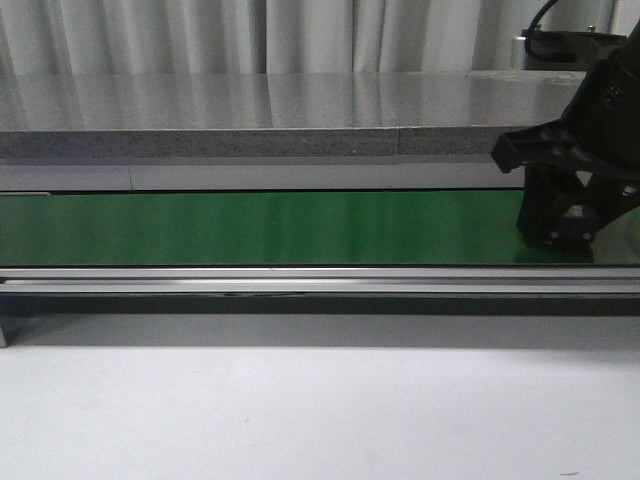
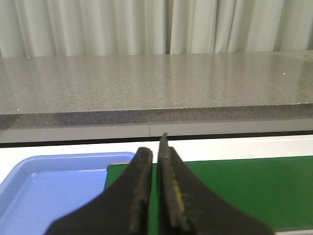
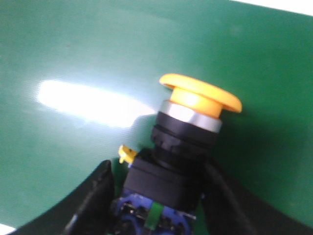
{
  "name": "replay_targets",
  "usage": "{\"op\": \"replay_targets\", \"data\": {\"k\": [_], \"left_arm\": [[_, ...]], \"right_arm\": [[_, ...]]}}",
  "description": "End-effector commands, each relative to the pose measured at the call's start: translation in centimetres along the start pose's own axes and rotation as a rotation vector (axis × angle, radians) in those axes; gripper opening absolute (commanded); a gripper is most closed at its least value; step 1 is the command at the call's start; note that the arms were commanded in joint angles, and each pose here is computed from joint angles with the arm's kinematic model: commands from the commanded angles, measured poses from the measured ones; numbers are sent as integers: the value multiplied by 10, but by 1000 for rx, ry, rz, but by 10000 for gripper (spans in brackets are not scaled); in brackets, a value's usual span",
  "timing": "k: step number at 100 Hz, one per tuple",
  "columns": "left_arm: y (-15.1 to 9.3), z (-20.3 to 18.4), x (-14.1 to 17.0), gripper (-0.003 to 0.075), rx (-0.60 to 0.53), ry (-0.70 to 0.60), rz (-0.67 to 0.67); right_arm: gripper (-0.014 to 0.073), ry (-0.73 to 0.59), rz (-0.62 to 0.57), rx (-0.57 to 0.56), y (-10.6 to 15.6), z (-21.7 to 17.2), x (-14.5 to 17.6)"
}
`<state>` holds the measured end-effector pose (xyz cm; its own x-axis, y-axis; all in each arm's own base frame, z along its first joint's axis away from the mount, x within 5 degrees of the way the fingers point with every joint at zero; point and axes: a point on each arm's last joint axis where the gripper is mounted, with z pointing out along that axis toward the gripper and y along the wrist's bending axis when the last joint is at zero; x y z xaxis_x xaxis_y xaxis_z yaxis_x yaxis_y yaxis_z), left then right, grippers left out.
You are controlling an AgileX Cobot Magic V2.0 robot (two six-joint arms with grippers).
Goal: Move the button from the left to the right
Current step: 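Grasp the button at the belt's far end with the right gripper, then carry the button off the belt and lower it into the green bin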
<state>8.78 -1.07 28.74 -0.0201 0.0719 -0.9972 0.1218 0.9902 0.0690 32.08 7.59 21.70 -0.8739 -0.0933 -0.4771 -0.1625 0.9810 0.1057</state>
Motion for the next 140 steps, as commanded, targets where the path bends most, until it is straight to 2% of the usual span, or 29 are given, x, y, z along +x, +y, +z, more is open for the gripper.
{"op": "replay_targets", "data": {"k": [1,19,33,49,71,86,104,122,140], "left_arm": [[2,-1,-17,5,-16,-108,-11],[2,-1,-17,5,-16,-108,-11],[2,-1,-17,5,-16,-108,-11],[2,-1,-17,5,-16,-108,-11],[2,-1,-17,5,-16,-108,-11],[2,-1,-17,5,-16,-108,-11],[2,-1,-17,5,-16,-108,-11],[2,-1,-17,5,-16,-108,-11],[2,-1,-17,5,-16,-108,-11]], "right_arm": [[162,-66,-21,-5,3,-23,-20],[162,-97,-97,56,-1,-54,-43],[162,-135,-119,149,-21,-82,-56],[162,-159,-120,262,-60,-103,-58],[162,-183,5,383,-129,-112,-51],[162,-236,37,463,-172,-112,-49],[162,-202,109,509,-213,-96,-36],[162,-120,168,511,-240,-75,-22],[162,-46,192,489,-249,-56,-13]]}}
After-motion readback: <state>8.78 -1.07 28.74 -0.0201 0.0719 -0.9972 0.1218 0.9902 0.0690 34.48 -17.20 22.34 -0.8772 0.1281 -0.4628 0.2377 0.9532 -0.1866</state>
